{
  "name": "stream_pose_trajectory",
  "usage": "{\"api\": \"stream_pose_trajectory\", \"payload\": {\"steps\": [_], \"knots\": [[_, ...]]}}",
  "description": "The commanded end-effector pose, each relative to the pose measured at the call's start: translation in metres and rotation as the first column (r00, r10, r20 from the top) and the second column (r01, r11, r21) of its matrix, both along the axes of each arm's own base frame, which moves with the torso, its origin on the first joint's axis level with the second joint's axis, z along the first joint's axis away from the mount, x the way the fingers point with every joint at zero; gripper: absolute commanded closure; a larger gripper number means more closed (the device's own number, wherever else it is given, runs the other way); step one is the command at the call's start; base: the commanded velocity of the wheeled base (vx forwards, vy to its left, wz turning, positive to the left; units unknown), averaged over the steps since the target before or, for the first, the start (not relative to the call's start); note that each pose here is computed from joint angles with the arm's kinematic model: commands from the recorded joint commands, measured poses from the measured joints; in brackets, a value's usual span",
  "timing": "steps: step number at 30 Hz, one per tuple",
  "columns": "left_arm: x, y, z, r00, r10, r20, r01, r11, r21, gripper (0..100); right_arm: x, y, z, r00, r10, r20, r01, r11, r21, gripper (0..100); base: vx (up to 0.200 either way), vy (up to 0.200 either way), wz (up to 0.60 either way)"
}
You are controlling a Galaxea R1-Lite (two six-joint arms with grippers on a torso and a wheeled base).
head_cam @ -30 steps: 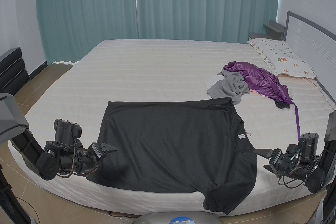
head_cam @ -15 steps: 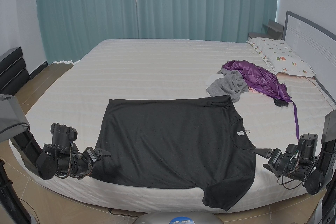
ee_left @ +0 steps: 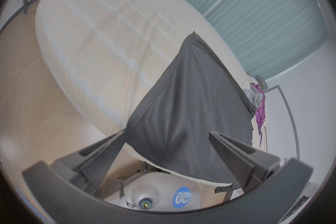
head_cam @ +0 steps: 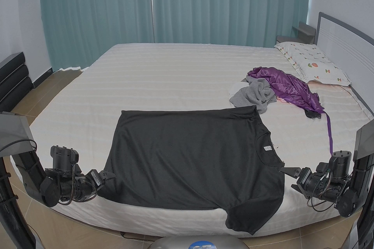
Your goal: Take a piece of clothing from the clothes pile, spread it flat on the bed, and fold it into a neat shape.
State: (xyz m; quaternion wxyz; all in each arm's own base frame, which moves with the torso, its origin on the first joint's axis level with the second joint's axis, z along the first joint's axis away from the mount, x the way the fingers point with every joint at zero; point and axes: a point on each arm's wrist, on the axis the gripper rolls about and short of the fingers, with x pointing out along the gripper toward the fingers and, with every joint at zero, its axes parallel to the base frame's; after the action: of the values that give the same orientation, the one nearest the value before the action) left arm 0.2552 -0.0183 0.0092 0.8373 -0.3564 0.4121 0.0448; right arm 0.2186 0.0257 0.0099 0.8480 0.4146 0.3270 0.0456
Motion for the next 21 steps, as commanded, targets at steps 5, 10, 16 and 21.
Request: {"api": "stream_pose_trajectory", "payload": {"steps": [5,10,16,21], "knots": [[-0.011,0.007,-0.030,0.999,-0.028,-0.023,0.029,0.999,0.044,0,-0.004,0.000,-0.001,1.000,0.001,-0.010,-0.001,1.000,0.000,0,0.000,0.000,0.00],[-0.010,0.007,-0.030,0.999,-0.030,-0.011,0.030,0.999,0.044,0,-0.004,0.000,-0.001,1.000,0.001,-0.012,-0.001,1.000,0.000,0,0.000,0.000,0.00],[-0.011,0.007,-0.031,0.999,-0.041,-0.012,0.042,0.998,0.056,0,-0.004,0.000,0.000,1.000,-0.002,-0.009,0.002,1.000,0.004,0,0.000,0.000,0.00],[-0.009,0.008,-0.035,0.999,-0.036,-0.024,0.037,0.997,0.062,100,-0.004,0.000,0.000,1.000,-0.003,-0.010,0.003,1.000,0.005,0,0.000,0.000,0.00]]}}
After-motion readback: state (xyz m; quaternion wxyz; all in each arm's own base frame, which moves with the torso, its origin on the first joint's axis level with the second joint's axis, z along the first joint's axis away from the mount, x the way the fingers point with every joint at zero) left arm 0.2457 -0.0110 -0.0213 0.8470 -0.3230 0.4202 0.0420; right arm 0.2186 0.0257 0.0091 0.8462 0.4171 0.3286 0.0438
